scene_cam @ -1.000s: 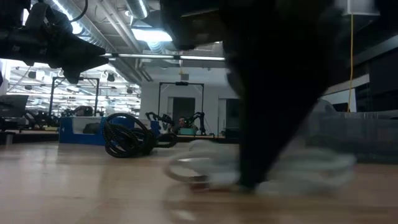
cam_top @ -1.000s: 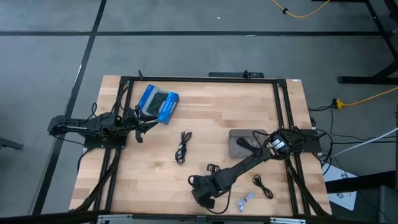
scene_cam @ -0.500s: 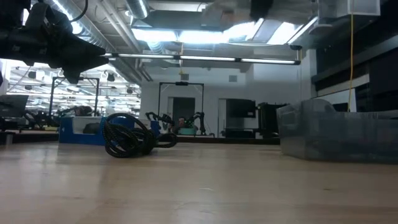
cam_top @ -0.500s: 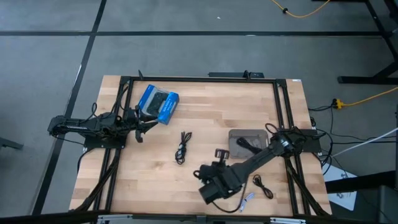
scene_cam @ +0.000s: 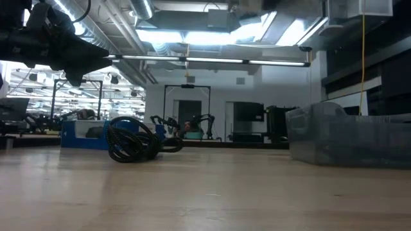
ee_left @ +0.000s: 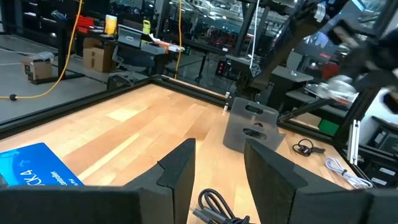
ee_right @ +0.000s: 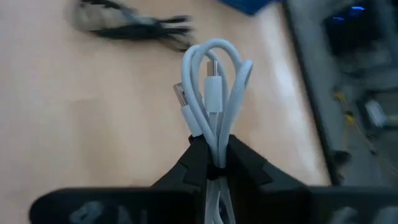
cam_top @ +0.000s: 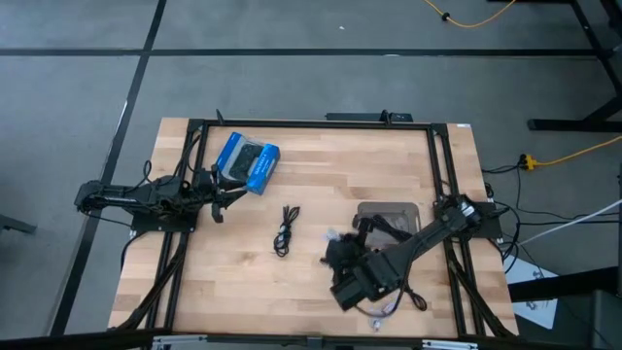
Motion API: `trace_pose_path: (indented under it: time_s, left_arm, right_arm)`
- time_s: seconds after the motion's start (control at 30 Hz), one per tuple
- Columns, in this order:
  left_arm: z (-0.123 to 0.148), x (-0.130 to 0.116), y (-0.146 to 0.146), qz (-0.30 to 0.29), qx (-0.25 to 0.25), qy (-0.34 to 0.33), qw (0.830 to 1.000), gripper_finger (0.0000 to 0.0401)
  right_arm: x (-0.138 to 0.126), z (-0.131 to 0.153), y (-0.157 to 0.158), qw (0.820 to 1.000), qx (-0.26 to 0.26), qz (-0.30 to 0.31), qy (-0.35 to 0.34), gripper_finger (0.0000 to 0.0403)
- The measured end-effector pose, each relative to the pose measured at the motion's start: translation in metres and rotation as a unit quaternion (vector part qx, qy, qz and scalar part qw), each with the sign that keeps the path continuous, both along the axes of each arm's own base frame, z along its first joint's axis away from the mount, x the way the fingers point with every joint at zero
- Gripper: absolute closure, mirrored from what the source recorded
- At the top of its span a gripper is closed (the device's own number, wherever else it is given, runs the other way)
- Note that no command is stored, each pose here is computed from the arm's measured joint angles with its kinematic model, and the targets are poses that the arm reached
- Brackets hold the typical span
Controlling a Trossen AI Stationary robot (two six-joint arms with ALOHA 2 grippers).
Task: Pick and place USB-C Cables
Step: Put the white charger cable into the black bin
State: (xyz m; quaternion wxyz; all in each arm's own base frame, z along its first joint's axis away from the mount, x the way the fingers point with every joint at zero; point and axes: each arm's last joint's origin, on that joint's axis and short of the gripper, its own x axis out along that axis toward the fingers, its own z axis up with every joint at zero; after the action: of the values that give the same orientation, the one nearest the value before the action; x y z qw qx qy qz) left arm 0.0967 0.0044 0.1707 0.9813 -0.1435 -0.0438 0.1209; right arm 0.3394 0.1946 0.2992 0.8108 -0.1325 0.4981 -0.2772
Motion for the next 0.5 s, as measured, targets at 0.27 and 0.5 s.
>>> trace_pose_path:
  time_s: [0.27,0.5]
  left_arm:
    - [0.000,0.000,0.000,0.000,0.000,0.000,1.000,0.0271]
    - [0.000,0.000,0.000,0.000,0.000,0.000,1.000,0.0271]
  right_arm:
    - [-0.062,-0.032,-0.038,0.989,0.036,-0.138,0.031,0.0365]
    - [-0.112,-0.054,-0.056,0.981,0.051,-0.174,0.071,0.0365]
